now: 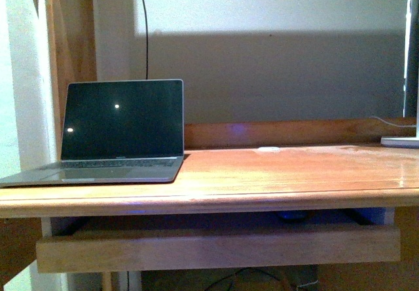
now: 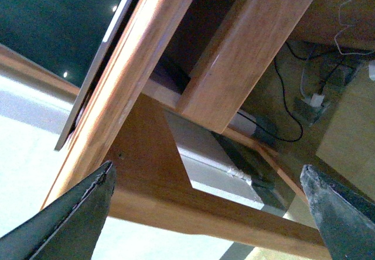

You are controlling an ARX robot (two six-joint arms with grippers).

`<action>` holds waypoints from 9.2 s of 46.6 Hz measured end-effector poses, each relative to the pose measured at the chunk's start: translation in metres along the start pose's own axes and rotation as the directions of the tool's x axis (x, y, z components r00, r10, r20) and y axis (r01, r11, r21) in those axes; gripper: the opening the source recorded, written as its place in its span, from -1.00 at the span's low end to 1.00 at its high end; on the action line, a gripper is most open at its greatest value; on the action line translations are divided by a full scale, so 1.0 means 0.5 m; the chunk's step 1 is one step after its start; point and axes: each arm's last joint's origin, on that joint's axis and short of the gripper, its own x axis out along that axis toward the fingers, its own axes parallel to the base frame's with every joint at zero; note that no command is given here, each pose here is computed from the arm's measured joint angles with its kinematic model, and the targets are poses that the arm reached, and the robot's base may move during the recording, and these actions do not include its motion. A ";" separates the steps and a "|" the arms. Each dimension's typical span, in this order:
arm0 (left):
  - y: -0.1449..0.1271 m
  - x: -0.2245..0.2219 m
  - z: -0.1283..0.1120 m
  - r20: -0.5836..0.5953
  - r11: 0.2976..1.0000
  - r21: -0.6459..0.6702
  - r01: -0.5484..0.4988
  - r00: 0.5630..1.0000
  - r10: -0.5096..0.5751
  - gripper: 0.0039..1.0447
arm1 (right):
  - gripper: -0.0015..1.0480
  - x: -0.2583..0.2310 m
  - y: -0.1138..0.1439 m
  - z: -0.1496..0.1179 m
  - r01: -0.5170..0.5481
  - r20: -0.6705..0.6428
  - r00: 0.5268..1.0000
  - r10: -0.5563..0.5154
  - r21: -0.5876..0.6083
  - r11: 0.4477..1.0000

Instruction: Place mouse

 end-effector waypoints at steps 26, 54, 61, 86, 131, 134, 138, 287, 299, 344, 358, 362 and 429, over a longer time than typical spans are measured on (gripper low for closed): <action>-0.013 0.165 -0.012 0.113 0.959 0.280 0.040 0.991 -0.074 0.86 | 0.86 0.000 0.000 0.000 0.000 0.000 1.000 0.000 0.000 1.000; -0.038 0.276 -0.034 0.084 0.901 0.415 0.130 0.980 -0.180 0.86 | 0.86 0.000 0.000 0.000 0.000 0.000 1.000 0.000 0.000 1.000; -0.033 0.251 0.000 -0.035 0.899 0.283 0.334 0.940 -0.338 0.86 | 0.86 0.000 0.000 0.000 0.000 0.000 1.000 0.000 0.000 1.000; -0.076 0.034 0.158 0.262 0.691 -0.294 0.660 0.751 -0.606 0.86 | 0.86 0.000 0.000 0.000 0.000 0.000 1.000 0.000 0.000 1.000; -0.071 -0.328 0.199 -0.121 0.436 -0.873 -0.221 0.962 0.245 0.12 | 0.86 0.000 0.000 0.000 0.000 0.000 1.000 0.000 0.000 1.000; -0.086 -0.325 0.178 -0.130 0.451 -0.863 -0.229 0.962 0.238 -0.09 | 0.86 0.000 0.000 0.000 0.000 0.000 1.000 0.000 0.000 1.000; -0.092 -0.325 0.162 -0.134 0.461 -0.856 -0.233 0.962 0.237 -0.36 | 0.86 0.000 0.000 0.000 0.000 0.000 1.000 0.000 0.000 1.000; -0.118 -0.330 0.095 -0.141 0.466 -0.849 -0.248 0.957 0.253 0.86 | 0.86 0.395 0.351 0.083 -0.117 -0.469 0.883 0.027 -0.165 0.979; -0.118 -0.330 0.095 -0.141 0.466 -0.849 -0.248 0.957 0.253 0.86 | 0.61 0.413 0.352 0.083 -0.106 -0.472 0.881 0.029 -0.136 0.985; -0.118 -0.330 0.095 -0.141 0.466 -0.849 -0.248 0.957 0.253 0.86 | 0.05 0.458 0.447 0.312 -0.162 -0.344 0.928 0.143 -0.027 0.986; -0.118 -0.330 0.095 -0.141 0.466 -0.849 -0.248 0.957 0.253 0.86 | 0.05 0.556 0.521 0.281 -0.081 -0.390 0.919 0.052 -0.059 0.995; -0.118 -0.330 0.095 -0.141 0.467 -0.849 -0.248 0.957 0.253 0.86 | 0.05 0.577 0.536 0.278 -0.062 -0.386 0.922 0.035 -0.056 0.996; -0.118 -0.330 0.095 -0.141 0.466 -0.849 -0.248 0.957 0.253 0.86 | 0.86 0.433 0.317 0.347 -0.197 -0.037 0.977 0.208 0.202 0.959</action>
